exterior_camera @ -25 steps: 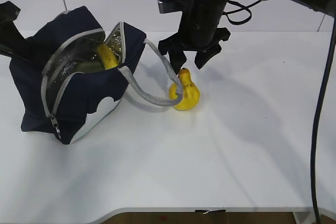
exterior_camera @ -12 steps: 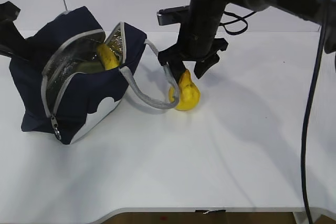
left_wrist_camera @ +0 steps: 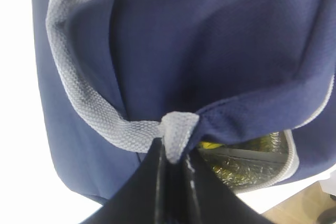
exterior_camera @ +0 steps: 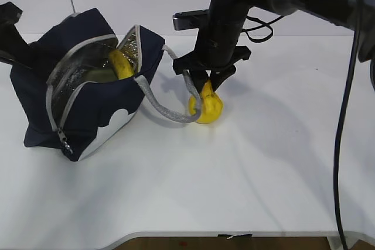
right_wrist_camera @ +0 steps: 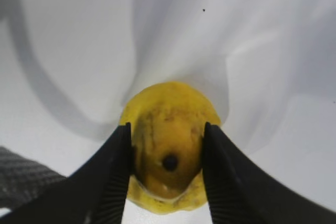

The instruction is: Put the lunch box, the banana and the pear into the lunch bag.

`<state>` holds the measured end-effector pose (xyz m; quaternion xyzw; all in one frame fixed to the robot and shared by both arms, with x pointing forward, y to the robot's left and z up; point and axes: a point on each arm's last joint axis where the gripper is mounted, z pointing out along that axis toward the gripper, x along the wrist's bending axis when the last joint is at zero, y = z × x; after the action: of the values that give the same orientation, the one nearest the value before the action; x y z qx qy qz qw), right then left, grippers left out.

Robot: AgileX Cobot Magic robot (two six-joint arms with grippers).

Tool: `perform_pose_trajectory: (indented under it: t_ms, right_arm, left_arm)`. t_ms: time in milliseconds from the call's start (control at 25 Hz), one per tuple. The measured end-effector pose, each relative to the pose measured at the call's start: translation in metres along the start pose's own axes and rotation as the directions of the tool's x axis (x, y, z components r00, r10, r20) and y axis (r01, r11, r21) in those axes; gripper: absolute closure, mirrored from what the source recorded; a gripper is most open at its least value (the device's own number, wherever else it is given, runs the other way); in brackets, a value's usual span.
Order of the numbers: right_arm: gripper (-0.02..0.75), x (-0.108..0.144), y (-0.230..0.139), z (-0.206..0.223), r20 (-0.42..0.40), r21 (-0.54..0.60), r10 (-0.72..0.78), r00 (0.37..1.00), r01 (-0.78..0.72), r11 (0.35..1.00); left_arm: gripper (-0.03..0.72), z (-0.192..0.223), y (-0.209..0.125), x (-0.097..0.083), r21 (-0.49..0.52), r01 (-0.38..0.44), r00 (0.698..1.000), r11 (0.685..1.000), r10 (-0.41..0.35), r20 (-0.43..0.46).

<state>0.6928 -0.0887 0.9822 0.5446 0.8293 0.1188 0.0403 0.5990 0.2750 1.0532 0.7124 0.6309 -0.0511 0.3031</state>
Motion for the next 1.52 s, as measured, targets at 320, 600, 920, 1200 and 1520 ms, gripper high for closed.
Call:
perform_pose_trajectory:
  t_ms: [320, 600, 920, 1200, 1520]
  right_arm:
    - [0.446, 0.000, 0.000, -0.003, 0.004, -0.008, -0.002, 1.000, 0.002, 1.000]
    - [0.448, 0.001, 0.001, -0.045, 0.019, -0.086, -0.010, 1.000, 0.012, 0.996]
    - [0.450, 0.010, -0.005, -0.114, -0.048, -0.215, 0.032, 0.998, -0.042, 0.976]
    - [0.450, 0.035, -0.010, -0.144, -0.311, -0.236, 0.025, 0.950, -0.103, 0.966]
    - [0.451, 0.062, -0.007, -0.113, -0.414, -0.170, -0.015, 0.910, -0.061, 0.984]
  left_arm:
    - [0.678, 0.000, 0.000, 0.000, 0.002, 0.000, 1.000, 1.000, 0.000, 0.001]
    - [0.678, 0.000, 0.000, -0.001, -0.003, 0.006, 1.000, 1.000, -0.006, 0.011]
    - [0.678, 0.000, 0.002, -0.005, -0.025, 0.033, 0.998, 0.999, -0.031, 0.053]
    - [0.678, 0.000, 0.006, -0.007, -0.062, 0.059, 0.995, 0.996, -0.054, 0.083]
    - [0.678, -0.001, 0.007, -0.013, -0.069, 0.093, 0.986, 0.993, -0.082, 0.143]
